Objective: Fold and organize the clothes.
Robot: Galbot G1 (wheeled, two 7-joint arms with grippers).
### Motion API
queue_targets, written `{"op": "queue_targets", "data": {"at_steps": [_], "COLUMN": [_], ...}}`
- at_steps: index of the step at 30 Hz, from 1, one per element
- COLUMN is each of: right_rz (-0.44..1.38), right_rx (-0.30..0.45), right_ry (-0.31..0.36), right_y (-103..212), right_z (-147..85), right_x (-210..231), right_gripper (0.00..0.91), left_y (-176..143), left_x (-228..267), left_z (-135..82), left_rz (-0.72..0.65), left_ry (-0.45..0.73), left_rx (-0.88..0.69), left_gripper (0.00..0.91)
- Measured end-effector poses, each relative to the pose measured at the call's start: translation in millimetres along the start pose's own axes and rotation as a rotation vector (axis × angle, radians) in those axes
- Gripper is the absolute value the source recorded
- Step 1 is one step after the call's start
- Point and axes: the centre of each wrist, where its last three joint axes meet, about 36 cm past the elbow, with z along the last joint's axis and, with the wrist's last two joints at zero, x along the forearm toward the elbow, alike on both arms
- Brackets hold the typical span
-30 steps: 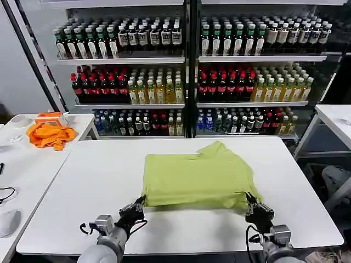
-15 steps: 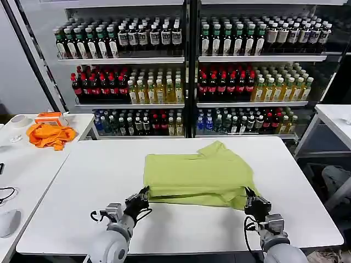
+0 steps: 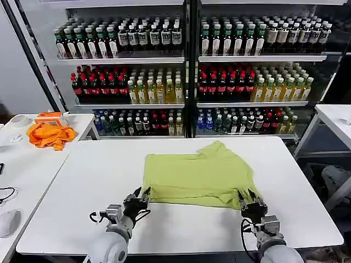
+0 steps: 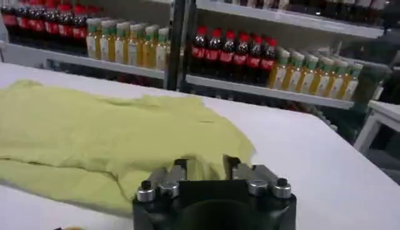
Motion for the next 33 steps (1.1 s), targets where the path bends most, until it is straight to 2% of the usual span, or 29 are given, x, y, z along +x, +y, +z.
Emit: {"op": "queue_targets", "data": {"at_steps": [13, 14, 15, 16, 17, 18, 19, 20, 33], "right_rz": [0.082, 0.086, 0.089, 0.091, 0.091, 0.091, 0.091, 0.091, 0.082], "right_rx": [-0.054, -0.059, -0.064, -0.069, -0.076, -0.083, -0.089, -0.096, -0.143], "right_ry": [0.06, 0.067, 0.072, 0.078, 0.085, 0.09, 0.093, 0.097, 0.12], "right_y": [-11, -11, -12, -12, -12, -13, -13, -13, -6], "right_z": [16, 17, 18, 19, 20, 21, 21, 22, 31], "right_x": [19, 19, 19, 19, 18, 18, 18, 17, 9], "right_gripper": [0.907, 0.907, 0.907, 0.665, 0.534, 0.252, 0.05, 0.0, 0.0], "left_y": [-11, -13, -14, -14, -14, -14, -14, -14, -15], "left_x": [5, 4, 3, 2, 1, 0, -1, -2, -8], "left_z": [11, 12, 12, 12, 12, 12, 12, 12, 22], "left_rz": [0.013, 0.012, 0.011, 0.01, 0.009, 0.008, 0.008, 0.008, 0.004], "left_ry": [0.027, 0.028, 0.027, 0.027, 0.027, 0.027, 0.027, 0.027, 0.04], "left_rx": [0.041, 0.043, 0.044, 0.044, 0.044, 0.044, 0.044, 0.043, 0.043], "left_gripper": [0.907, 0.887, 0.736, 0.292, 0.161, 0.05, 0.02, 0.02, 0.02]}}
